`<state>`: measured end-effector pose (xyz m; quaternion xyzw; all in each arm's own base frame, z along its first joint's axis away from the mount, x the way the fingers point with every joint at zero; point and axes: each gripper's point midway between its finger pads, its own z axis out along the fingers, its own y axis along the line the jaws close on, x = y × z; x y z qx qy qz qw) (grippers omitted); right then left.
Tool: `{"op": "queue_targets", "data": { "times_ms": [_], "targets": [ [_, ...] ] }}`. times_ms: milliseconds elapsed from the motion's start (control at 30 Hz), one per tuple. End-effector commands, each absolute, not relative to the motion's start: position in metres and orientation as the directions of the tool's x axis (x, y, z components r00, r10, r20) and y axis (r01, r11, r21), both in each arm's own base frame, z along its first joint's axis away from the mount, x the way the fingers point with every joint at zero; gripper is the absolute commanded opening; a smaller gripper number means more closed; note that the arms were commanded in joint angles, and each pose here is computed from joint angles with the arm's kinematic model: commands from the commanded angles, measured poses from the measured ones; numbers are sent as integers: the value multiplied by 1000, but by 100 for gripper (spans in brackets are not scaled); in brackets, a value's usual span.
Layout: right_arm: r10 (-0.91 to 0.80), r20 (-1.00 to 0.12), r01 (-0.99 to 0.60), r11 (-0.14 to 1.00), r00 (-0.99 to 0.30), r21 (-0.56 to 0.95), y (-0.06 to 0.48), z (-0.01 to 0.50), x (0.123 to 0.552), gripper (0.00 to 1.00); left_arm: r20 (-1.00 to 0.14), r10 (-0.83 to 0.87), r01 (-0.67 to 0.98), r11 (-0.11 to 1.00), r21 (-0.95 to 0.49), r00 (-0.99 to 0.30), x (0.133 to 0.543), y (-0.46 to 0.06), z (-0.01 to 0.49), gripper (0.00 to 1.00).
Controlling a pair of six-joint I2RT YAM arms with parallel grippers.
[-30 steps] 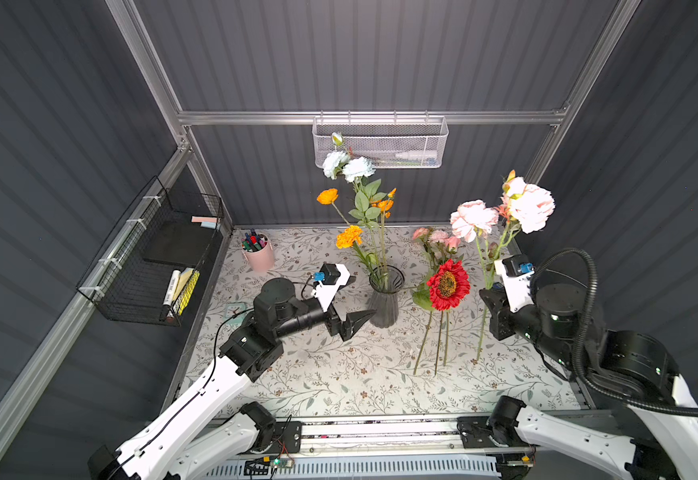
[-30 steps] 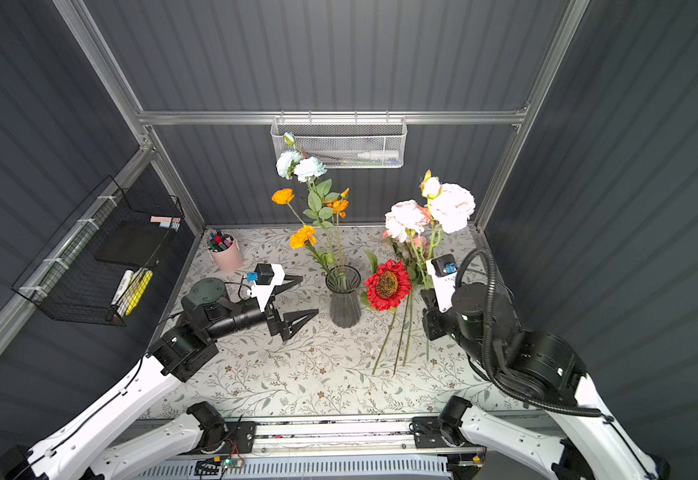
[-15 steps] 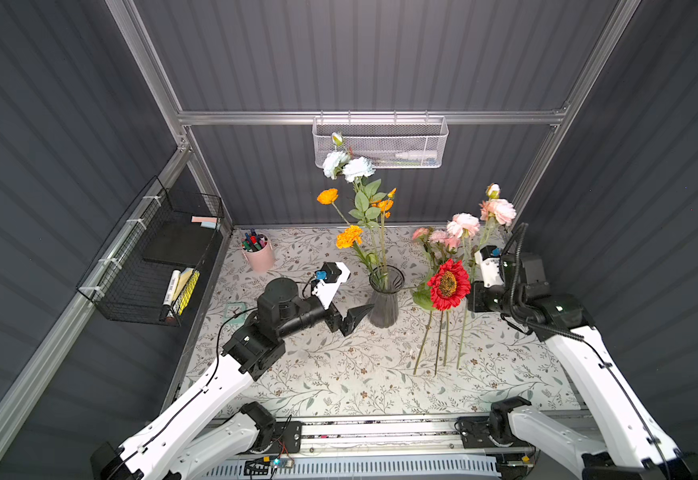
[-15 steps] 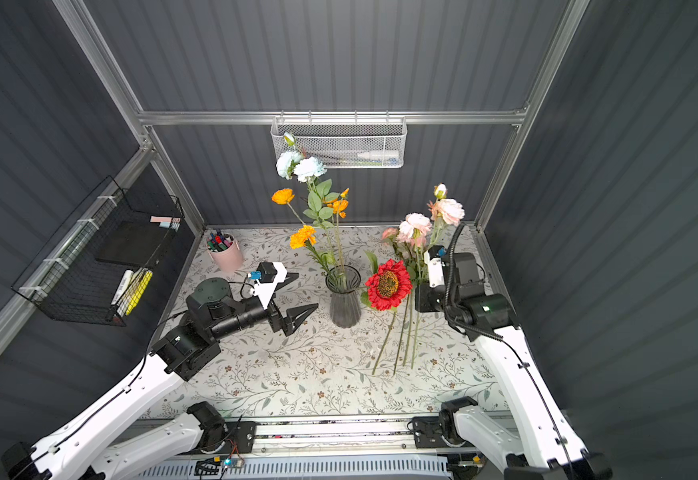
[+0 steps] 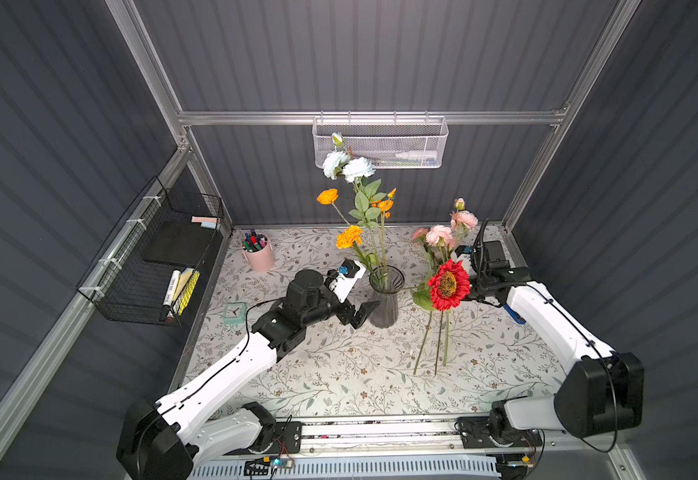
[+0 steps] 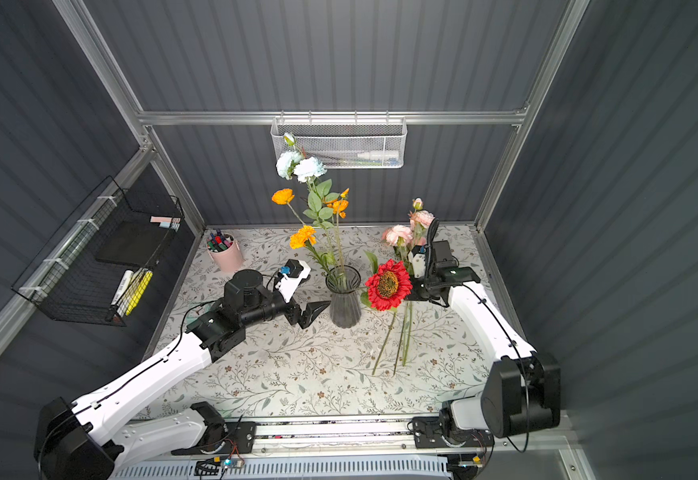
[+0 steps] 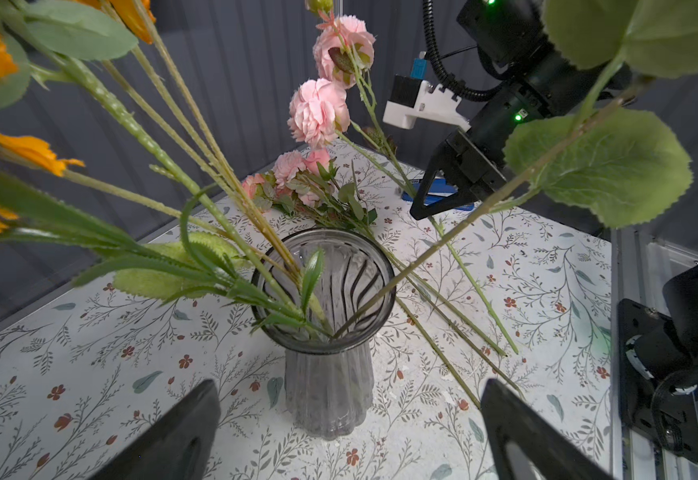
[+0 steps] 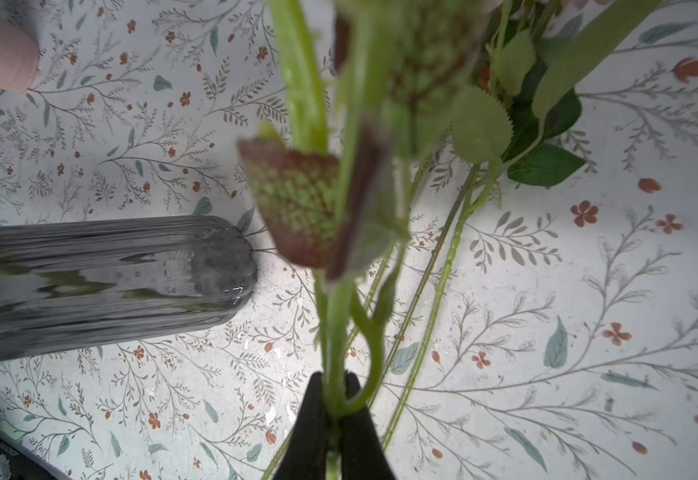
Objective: Pick out pink flowers from the vase
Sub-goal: Place the flower at the center of the board.
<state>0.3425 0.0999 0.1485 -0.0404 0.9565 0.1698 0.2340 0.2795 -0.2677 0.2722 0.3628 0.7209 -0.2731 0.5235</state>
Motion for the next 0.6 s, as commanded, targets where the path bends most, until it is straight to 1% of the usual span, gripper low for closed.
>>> {"op": "queue_targets", "data": {
  "times_ms": [0, 167, 300, 333, 433, 567],
  "targets": [
    [-13, -468, -181, 931, -883, 316, 103, 143, 359, 0, -959, 244, 811, 584, 25, -146, 284, -271, 274, 100],
    [-24, -451, -199, 917, -892, 345, 110, 125, 372, 0, -957, 250, 814, 581, 27, -147, 289, -274, 270, 99],
    [-33, -432, -190, 926, -901, 327, 108, 114, 383, 0, -957, 249, 820, 571, 23, -147, 290, -278, 268, 99],
    [-29, -433, -171, 941, -901, 292, 101, 109, 387, 0, -958, 247, 823, 568, 23, -143, 291, -279, 269, 99],
    [-27, -404, -143, 955, -914, 260, 95, 97, 393, 0, -961, 239, 833, 553, 19, -137, 290, -282, 272, 99],
    [-16, -356, -119, 955, -934, 270, 97, 77, 395, 1, -967, 231, 874, 485, 20, -106, 279, -290, 277, 100]
  ]
}}
